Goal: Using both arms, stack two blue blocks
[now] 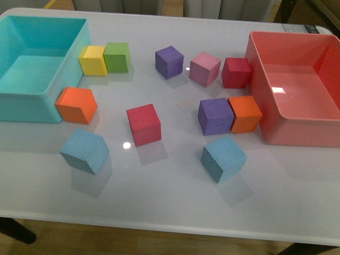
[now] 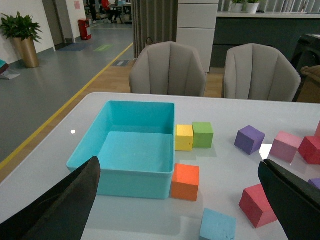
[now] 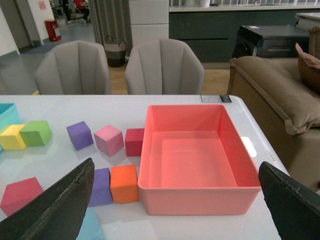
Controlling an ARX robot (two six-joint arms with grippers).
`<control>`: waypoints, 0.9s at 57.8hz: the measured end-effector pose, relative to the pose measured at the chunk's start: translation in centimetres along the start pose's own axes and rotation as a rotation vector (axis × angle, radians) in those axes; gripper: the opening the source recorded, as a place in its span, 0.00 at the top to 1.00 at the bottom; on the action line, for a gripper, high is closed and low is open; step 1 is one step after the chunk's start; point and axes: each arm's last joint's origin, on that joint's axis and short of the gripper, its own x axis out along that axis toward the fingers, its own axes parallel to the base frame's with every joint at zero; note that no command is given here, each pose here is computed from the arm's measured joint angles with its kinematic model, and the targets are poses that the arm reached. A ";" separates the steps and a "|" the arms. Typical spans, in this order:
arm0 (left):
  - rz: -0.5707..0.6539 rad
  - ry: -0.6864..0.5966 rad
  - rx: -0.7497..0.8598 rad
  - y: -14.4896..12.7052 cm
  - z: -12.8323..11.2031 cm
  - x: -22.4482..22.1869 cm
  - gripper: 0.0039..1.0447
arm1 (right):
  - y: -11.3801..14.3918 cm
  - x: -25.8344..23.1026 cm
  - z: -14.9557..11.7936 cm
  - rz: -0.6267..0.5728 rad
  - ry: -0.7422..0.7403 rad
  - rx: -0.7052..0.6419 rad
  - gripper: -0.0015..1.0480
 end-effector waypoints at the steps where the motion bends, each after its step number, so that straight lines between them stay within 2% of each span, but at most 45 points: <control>1: 0.000 0.000 0.000 0.0 0.0 0.0 0.08 | 0.0 0.0 0.0 0.000 0.000 0.000 0.09; 47: 0.000 0.000 0.000 0.0 0.0 0.0 0.08 | 0.0 0.0 0.0 0.004 0.003 0.000 0.09; 49: 0.000 0.000 0.000 0.0 0.0 0.0 0.08 | 0.1 0.1 -0.1 0.057 0.082 0.028 0.09; 52: 0.000 0.000 0.000 0.0 0.0 0.0 0.08 | 0.3 0.4 -0.2 0.150 0.344 0.106 0.09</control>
